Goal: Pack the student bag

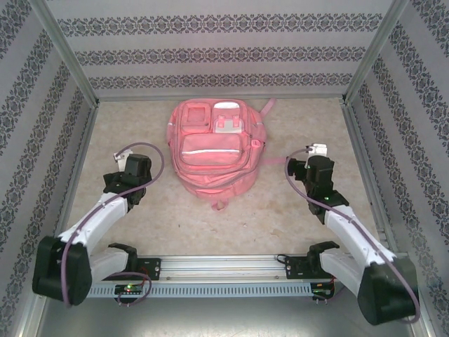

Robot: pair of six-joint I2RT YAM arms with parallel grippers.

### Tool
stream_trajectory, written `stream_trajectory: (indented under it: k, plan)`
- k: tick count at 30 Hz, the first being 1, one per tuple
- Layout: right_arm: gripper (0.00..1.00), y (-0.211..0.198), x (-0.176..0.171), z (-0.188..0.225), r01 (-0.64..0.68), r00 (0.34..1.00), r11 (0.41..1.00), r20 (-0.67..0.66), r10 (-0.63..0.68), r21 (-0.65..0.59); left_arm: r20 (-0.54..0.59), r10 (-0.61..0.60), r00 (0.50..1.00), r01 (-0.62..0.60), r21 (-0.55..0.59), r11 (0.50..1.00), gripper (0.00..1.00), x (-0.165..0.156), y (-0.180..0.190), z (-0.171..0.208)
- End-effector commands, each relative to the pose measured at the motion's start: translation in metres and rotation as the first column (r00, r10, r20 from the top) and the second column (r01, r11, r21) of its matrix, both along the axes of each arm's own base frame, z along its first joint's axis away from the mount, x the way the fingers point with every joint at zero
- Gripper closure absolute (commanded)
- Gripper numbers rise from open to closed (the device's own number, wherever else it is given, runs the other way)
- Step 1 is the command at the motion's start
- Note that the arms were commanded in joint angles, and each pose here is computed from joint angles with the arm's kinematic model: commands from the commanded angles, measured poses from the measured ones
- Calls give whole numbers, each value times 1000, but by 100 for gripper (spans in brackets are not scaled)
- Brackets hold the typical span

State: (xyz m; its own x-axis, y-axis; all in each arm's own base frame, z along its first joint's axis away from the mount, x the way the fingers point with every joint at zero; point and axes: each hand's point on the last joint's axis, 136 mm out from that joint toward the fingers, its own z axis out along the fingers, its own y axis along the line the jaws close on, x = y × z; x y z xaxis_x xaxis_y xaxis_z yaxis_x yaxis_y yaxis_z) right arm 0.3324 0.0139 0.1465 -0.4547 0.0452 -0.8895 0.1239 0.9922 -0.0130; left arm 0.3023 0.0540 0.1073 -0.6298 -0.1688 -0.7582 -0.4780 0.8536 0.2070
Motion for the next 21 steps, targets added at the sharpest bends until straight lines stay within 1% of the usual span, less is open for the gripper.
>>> stream_trajectory:
  k: [1,3,5,6,7,8,9,10,11,12,13,15,16,17,18,19,21]
  plan:
    - [2,-8,19,-5,21,998,997,67,-16,-77,163,-22,986,24,-14,1000,0,41,5,11]
    - [2,-5,33,-14,1,997,997,81,5,-71,175,-61,983,67,-31,997,0,57,3,5]
    - [2,-4,48,-21,-2,996,997,92,9,-77,211,-116,971,117,10,993,0,71,0,5]
    - [2,-3,56,-23,-7,997,996,72,13,-89,240,-137,961,137,18,990,0,77,-1,4]
    - [2,1,62,-25,-42,997,993,53,48,-113,261,-151,954,154,8,988,0,82,-3,-2]
    - [2,2,66,-25,-58,996,989,61,67,-139,266,-173,948,178,8,984,1,89,-4,-3]
    - [2,1,69,-26,-67,994,988,78,78,-138,235,-207,950,213,0,977,0,92,-8,-7]
    - [2,-6,71,-32,-54,995,993,81,63,-107,267,-247,932,251,17,968,1,97,-13,-6]
    - [2,-14,70,-33,-31,995,997,88,38,-76,269,-279,922,289,3,957,0,98,-18,-12]
    - [2,-19,68,-35,-37,994,999,105,39,-21,299,-306,904,316,16,949,1,101,-22,-13]
    - [2,-21,64,-38,-58,990,998,129,55,17,285,-335,898,351,-5,937,1,98,-28,-16]
    - [2,-21,63,-36,-66,974,998,217,59,23,313,-394,864,414,2,910,1,95,-38,-20]
    - [2,-19,64,-32,-76,971,997,231,69,21,336,-426,840,448,13,894,1,94,-43,-24]
    - [2,-18,60,-37,-79,978,997,195,74,20,350,-429,833,451,21,892,1,97,-44,-21]
    - [2,-20,59,-39,-71,981,997,184,66,19,310,-430,848,455,-10,890,1,95,-44,-26]
    - [2,-24,61,-39,-47,980,999,193,42,23,341,-429,837,458,-4,889,1,97,-43,-23]
    - [2,-23,63,-39,-48,982,999,185,44,20,322,-428,845,458,-19,889,1,96,-43,-25]
